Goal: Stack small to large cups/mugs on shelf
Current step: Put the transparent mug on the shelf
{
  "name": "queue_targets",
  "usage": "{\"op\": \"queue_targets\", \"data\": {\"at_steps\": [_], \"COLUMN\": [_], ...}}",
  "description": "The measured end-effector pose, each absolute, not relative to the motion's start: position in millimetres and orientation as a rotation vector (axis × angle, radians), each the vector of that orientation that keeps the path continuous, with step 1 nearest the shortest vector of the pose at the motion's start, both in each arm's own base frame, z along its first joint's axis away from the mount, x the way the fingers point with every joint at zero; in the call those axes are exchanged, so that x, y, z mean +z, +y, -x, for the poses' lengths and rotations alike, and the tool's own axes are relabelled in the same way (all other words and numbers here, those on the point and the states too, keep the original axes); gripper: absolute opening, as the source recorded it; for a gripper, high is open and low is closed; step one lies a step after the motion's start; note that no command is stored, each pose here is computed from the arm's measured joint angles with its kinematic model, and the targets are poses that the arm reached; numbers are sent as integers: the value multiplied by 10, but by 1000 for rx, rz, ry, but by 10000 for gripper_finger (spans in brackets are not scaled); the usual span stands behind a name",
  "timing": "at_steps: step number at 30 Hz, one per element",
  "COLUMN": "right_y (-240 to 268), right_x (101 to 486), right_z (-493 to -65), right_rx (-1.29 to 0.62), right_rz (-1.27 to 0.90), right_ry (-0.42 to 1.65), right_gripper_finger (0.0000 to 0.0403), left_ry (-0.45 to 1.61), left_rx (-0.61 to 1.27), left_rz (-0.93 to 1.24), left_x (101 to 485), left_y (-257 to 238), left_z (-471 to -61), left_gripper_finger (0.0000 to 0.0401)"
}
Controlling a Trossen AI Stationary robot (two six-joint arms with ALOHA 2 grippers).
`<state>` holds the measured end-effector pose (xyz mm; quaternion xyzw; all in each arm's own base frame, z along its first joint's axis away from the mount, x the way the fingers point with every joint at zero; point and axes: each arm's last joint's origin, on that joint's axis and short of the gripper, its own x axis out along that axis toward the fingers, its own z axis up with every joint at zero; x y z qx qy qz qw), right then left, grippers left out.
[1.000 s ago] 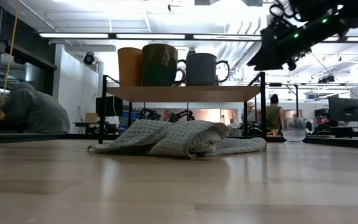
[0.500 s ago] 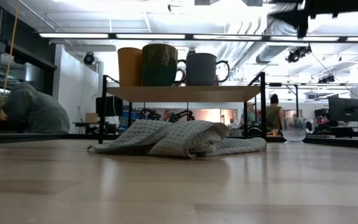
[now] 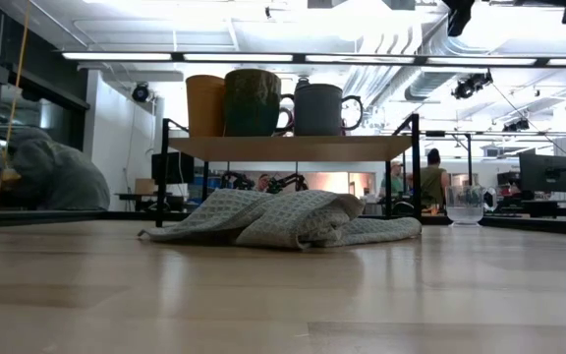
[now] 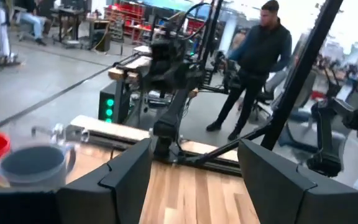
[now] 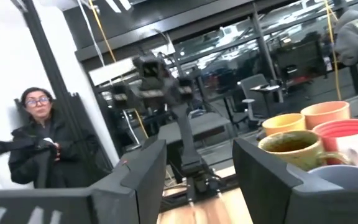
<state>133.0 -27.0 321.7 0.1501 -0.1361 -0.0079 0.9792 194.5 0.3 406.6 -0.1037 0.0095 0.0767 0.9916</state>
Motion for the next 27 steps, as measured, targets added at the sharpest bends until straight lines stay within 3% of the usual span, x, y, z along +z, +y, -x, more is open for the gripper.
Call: {"op": "queue_targets", "data": {"at_steps": [10,27], "right_y": [-190,-154], "right_x": [3239,3278], "right_z": [-1346,-1338], "right_rx": [-21,-31], "right_rz": [-260,-167], "right_ry": [-299,-341], "right_gripper_finger": [177,177], "left_ry": [-231,-274], "left_rx": [114,127], "left_rz": [407,478], "left_x": [3469,3436], "left_y": [-24,-14], "left_z": [-1586,-1418], "left_gripper_finger": [225,225]}}
